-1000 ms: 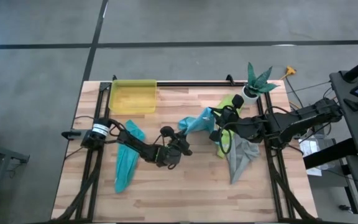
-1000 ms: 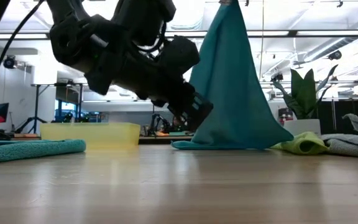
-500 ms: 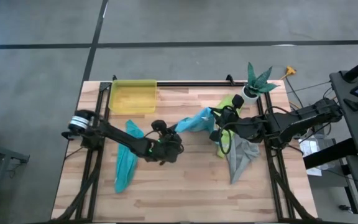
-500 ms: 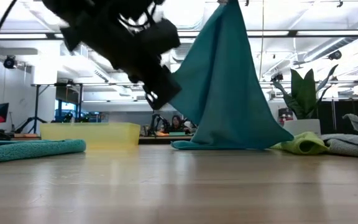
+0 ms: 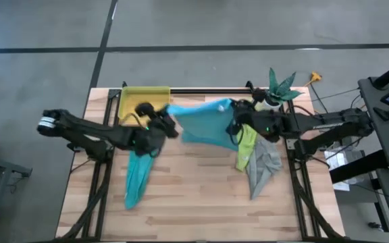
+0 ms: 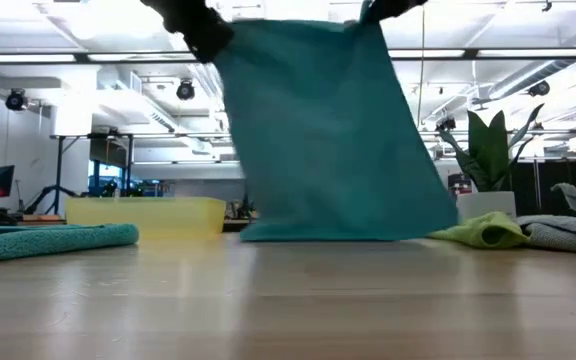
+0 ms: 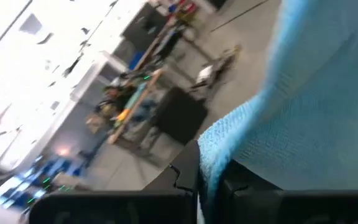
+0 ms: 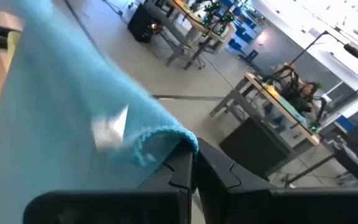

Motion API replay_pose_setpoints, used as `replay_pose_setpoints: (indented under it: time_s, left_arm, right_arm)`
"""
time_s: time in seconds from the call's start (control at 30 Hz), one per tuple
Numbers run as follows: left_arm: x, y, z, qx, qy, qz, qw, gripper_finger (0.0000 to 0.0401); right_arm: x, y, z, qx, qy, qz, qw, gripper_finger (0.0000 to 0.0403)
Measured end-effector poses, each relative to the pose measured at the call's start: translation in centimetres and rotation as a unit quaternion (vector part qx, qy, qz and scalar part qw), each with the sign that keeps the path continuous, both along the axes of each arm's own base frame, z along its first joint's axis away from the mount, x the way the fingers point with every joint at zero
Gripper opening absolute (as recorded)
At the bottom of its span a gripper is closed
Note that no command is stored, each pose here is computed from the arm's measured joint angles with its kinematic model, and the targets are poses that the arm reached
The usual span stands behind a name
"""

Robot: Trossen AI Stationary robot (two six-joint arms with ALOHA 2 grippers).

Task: Roll microfiber towels into tight, uniform cylinder then place into a basket
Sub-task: Roll the right light blue towel

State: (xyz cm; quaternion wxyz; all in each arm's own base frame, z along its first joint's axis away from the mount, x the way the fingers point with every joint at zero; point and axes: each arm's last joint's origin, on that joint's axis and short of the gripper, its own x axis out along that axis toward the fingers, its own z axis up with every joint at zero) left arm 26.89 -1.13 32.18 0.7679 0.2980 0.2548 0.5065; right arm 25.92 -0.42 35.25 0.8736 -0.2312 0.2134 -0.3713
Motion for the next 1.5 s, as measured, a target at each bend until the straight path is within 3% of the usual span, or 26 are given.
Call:
replay_pose_setpoints:
  time_s: [0.13,0.4,0.53,0.7,0.93,1.27,1.37,1.5]
  left_arm:
    - [-1.9,2.3,2.6,0.006,-0.017,0.034,0.999,0.0]
    - [-3.0,4.9,4.6,-0.003,-0.027,0.013,1.0,0.0]
    - [-2.5,3.6,3.7,-0.015,-0.021,-0.02,0.999,0.0]
    - [-2.6,0.4,0.0,-0.085,-0.012,-0.08,0.993,0.0]
    - [-3.0,-4.5,-5.1,-0.221,-0.015,-0.156,0.962,0.0]
    - [-2.8,-9.5,-9.3,-0.374,0.009,-0.214,0.902,0.0]
    - [-2.8,-10.8,-10.4,-0.405,0.027,-0.222,0.886,0.0]
    - [-2.8,-12.7,-11.6,-0.439,0.038,-0.237,0.866,0.0]
  right_arm:
    - [0.3,-2.7,0.8,-0.004,-0.032,-0.008,0.999,0.0009]
    - [0.3,-4.7,1.9,-0.035,-0.06,-0.005,0.998,0.0008]
    - [0.2,-4.1,0.4,0.028,-0.025,0.022,0.999,0.0009]
    - [-0.7,-2.4,-3.3,0.173,0.048,0.044,0.983,0.0009]
    - [-1.4,0.9,-8.7,0.239,0.095,0.09,0.962,0.0009]
    - [-3.0,3.3,-16.0,0.371,0.062,0.152,0.914,0.0009]
    - [-3.5,4.2,-17.2,0.411,0.046,0.185,0.892,0.0009]
    - [-4.2,5.9,-18.3,0.472,0.026,0.244,0.847,0.0009]
